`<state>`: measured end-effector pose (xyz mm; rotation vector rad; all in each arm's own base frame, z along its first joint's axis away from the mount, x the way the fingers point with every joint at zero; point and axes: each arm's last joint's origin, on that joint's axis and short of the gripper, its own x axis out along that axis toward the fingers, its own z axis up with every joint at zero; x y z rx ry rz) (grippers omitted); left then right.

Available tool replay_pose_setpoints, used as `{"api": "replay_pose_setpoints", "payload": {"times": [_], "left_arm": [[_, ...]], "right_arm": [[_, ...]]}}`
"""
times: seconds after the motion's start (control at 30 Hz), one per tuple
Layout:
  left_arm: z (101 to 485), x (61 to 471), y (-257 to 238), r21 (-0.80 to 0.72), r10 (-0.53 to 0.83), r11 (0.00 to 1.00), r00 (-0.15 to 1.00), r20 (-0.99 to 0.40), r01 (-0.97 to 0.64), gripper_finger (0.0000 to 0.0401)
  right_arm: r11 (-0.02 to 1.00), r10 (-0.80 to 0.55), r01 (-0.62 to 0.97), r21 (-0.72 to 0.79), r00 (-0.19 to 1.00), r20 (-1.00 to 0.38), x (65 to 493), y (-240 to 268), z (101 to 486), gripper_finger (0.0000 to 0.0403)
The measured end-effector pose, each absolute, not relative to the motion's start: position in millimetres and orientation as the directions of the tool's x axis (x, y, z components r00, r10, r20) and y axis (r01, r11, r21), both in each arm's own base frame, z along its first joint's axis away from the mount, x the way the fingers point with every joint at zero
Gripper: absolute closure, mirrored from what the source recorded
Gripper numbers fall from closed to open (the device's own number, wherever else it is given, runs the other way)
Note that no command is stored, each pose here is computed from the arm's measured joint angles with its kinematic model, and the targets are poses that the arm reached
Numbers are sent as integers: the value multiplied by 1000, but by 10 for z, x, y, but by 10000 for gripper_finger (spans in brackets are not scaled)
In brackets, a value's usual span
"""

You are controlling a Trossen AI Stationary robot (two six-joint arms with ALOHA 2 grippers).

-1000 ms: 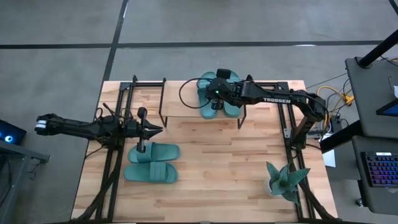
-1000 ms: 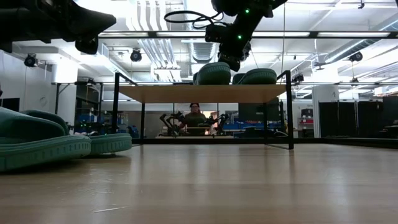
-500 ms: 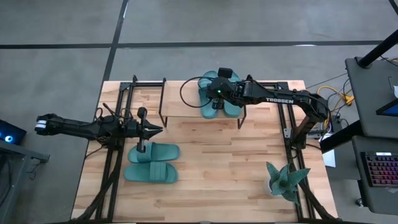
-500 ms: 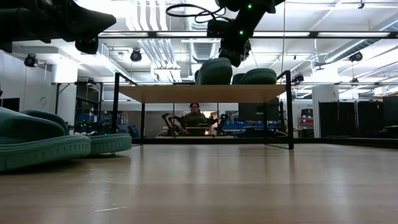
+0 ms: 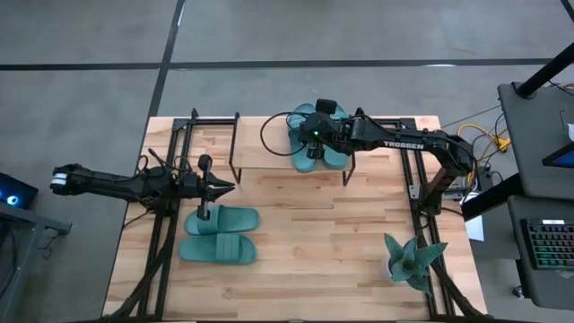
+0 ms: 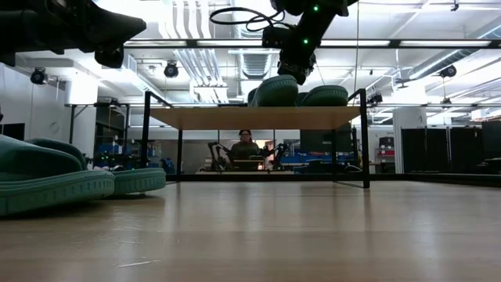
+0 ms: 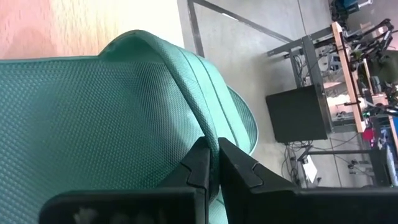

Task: Pick and place slides into the shelf
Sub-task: Put the green slides on the shelf

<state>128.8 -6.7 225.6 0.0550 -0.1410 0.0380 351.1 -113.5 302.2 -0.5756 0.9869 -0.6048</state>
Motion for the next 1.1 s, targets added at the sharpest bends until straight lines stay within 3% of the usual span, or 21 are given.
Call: {"api": "replay_pose_setpoints", "payload": {"times": [0.63, 0.93, 1.1], "left_arm": [[2256, 1288, -68, 52, 34, 998, 989, 142, -41, 379], [2256, 1288, -67, 52, 34, 998, 989, 142, -42, 379], [2256, 1288, -68, 52, 34, 998, 989, 142, -41, 379]], "right_arm": [[713, -689, 264, -649, 431, -582, 3514, -1070, 3040, 253], [733, -666, 316, -603, 513, -541, 3453, -822, 3280, 255], [847, -499, 225, -481, 649, -574, 3459, -611, 3357, 262]]}}
